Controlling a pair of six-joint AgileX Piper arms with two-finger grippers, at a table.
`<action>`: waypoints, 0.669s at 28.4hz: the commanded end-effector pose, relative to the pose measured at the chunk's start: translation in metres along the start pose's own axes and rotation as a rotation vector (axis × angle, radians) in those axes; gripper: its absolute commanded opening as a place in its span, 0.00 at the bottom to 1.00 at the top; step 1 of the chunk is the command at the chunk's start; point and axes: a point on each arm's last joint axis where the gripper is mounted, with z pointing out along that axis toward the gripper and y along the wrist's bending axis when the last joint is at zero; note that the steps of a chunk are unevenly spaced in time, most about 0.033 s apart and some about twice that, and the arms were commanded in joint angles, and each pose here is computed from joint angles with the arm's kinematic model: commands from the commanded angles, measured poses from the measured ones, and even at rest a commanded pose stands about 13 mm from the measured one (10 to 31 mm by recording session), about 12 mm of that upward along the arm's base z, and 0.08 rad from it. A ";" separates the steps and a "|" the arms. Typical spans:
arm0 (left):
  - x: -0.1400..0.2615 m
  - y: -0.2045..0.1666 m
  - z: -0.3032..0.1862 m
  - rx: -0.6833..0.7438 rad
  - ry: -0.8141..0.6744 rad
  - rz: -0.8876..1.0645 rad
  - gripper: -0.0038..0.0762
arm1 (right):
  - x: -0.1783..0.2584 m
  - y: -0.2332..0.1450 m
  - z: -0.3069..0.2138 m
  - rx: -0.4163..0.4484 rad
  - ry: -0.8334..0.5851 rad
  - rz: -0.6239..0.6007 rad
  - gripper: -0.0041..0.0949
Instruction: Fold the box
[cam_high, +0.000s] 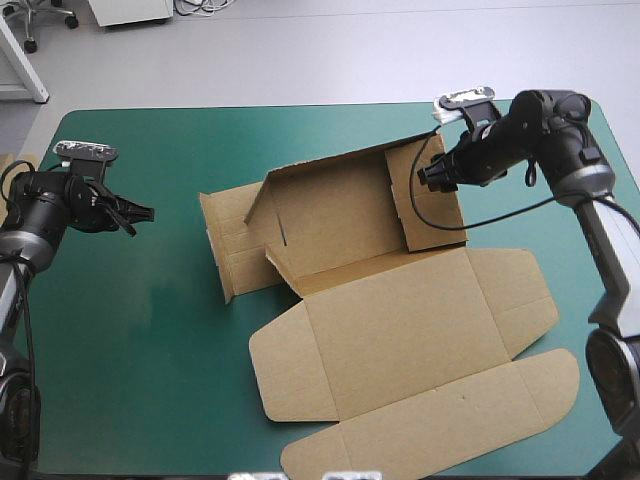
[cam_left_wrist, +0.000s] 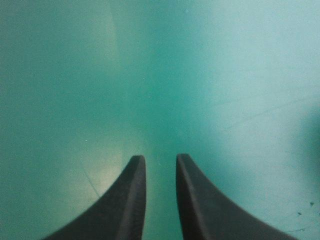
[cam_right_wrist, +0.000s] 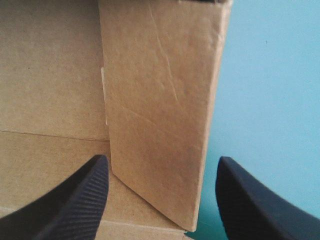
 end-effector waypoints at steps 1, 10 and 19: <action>-0.011 0.003 -0.020 -0.011 -0.098 -0.007 0.24 | 0.014 0.006 -0.033 0.037 -0.207 -0.025 0.62; -0.010 0.003 -0.020 -0.011 -0.093 -0.004 0.24 | 0.059 -0.002 0.025 0.102 -0.292 -0.010 0.62; -0.010 0.003 -0.020 -0.007 -0.088 0.003 0.24 | 0.049 -0.009 0.060 0.075 -0.205 0.006 0.50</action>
